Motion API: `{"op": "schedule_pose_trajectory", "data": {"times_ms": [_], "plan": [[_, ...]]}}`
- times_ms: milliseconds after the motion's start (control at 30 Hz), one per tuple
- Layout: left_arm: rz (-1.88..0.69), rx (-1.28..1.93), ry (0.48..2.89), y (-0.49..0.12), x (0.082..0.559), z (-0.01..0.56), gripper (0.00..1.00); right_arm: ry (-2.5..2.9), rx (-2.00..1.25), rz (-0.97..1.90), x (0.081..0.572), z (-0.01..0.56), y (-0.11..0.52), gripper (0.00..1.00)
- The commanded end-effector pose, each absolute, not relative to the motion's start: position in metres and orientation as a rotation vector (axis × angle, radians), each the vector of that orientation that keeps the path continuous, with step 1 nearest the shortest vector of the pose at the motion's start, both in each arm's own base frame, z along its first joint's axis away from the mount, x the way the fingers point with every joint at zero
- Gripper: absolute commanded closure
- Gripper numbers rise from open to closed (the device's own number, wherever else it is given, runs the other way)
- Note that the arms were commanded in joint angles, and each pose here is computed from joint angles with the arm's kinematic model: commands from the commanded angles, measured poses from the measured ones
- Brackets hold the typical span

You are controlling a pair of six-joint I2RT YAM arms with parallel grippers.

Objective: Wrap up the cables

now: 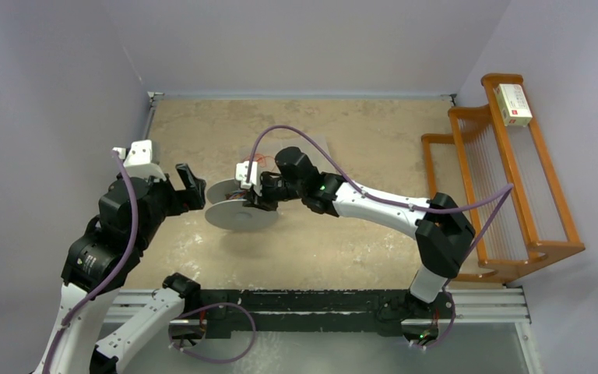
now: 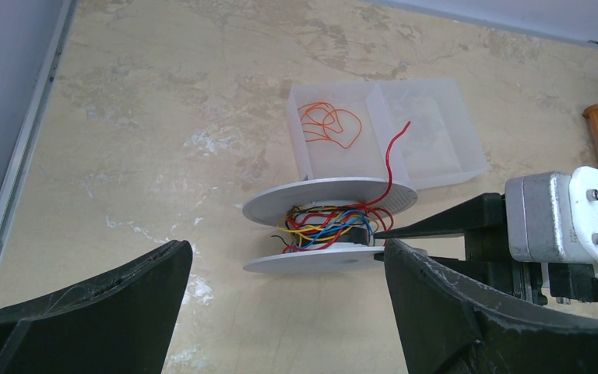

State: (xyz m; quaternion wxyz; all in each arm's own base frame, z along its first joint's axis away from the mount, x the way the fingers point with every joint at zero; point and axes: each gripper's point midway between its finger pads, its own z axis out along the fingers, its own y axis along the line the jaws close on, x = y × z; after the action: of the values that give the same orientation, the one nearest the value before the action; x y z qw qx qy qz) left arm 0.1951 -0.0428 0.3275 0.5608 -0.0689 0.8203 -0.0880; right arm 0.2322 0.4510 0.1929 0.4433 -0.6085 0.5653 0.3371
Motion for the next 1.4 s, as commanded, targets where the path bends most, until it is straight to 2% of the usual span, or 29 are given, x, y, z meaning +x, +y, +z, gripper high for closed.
{"op": "schedule_pose_trajectory", "data": {"times_ms": [0,667,1200,1233,1333,1367], "plan": [[-0.198,-0.16,1.895,-0.0408,0.1984,0.3354,0.07,1.305,-1.474,0.837,0.2397,0.2296,0.4574,0.74],[-0.196,-0.16,1.898,-0.0417,0.2007,0.3338,0.07,1.287,-1.476,0.851,0.2363,0.2344,0.4566,0.62],[-0.204,-0.156,1.902,-0.0449,0.2038,0.3317,0.07,1.29,-1.469,0.838,0.236,0.2377,0.4525,0.61],[-0.204,-0.156,1.903,-0.0449,0.2038,0.3314,0.07,1.289,-1.469,0.837,0.2359,0.2378,0.4526,0.61],[-0.204,-0.156,1.901,-0.0447,0.2036,0.3319,0.07,1.291,-1.477,0.847,0.2344,0.2365,0.4528,0.74],[-0.204,-0.157,1.901,-0.0446,0.2037,0.3319,0.07,1.293,-1.479,0.847,0.2345,0.2359,0.453,0.75]]}}
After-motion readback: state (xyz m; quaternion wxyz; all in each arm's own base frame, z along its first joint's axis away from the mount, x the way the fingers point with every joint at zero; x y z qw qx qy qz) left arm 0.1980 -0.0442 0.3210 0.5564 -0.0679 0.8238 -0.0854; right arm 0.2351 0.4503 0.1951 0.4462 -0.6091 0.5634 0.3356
